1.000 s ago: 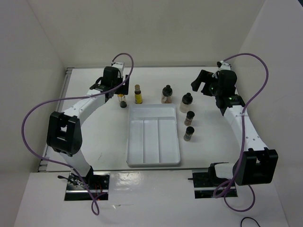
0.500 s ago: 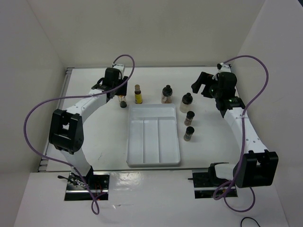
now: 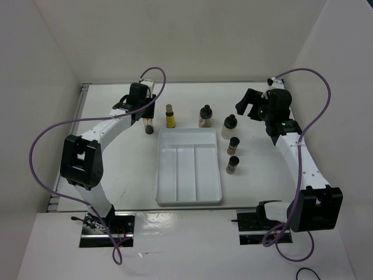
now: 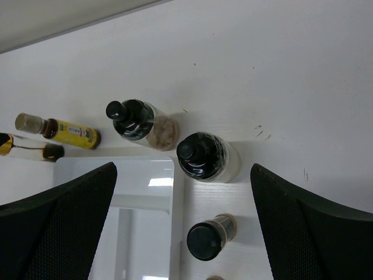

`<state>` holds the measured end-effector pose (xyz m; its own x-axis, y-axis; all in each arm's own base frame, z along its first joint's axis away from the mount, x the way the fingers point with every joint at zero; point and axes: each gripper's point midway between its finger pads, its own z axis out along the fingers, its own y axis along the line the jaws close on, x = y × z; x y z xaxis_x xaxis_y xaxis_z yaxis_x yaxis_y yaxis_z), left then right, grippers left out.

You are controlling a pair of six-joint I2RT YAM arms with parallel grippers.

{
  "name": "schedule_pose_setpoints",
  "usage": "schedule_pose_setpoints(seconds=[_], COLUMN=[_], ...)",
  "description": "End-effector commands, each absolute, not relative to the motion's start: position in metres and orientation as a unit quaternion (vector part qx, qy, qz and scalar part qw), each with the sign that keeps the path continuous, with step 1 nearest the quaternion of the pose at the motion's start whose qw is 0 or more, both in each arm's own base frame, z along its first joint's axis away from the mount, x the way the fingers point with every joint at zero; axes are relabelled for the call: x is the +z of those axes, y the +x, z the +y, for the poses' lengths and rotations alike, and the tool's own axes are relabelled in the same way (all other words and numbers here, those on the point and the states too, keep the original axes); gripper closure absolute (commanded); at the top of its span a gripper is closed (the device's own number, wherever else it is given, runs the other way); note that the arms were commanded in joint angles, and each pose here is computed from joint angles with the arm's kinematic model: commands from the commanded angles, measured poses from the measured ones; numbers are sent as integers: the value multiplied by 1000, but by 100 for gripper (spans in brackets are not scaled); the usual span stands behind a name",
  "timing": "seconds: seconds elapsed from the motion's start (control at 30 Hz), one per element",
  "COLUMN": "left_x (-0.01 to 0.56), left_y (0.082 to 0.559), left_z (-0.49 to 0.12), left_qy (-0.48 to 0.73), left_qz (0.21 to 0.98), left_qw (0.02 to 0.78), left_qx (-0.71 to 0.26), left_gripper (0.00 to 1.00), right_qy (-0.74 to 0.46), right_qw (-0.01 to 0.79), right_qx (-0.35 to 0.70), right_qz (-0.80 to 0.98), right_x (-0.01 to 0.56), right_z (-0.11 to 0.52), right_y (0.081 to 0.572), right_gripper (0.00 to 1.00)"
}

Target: Organize the condiment bottles

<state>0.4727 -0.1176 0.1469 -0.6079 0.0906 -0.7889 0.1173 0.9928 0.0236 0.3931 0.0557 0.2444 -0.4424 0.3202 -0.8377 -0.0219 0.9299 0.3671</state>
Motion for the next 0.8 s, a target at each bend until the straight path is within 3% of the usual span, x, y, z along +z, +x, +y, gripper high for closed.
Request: schedule_pose_setpoints(seconds=[0.0,0.43,0.77], left_x=[188,285,269], left_y=[470,404,400], left_z=[-127,-173,-200], left_qy=[61,121,113], left_qz=[885,852,835], left_qw=[460,499,515], left_qx=[-29,-103,-153], left_gripper=[79,81,79], right_qy=[78,74,63], right_qw=[541,554,549], right_qx=[171,196,220], right_qz=[820,806,804], right_x=[259,275,278], right_z=[60,70,84], right_y=[392,395,392], right_gripper=[0,0,0])
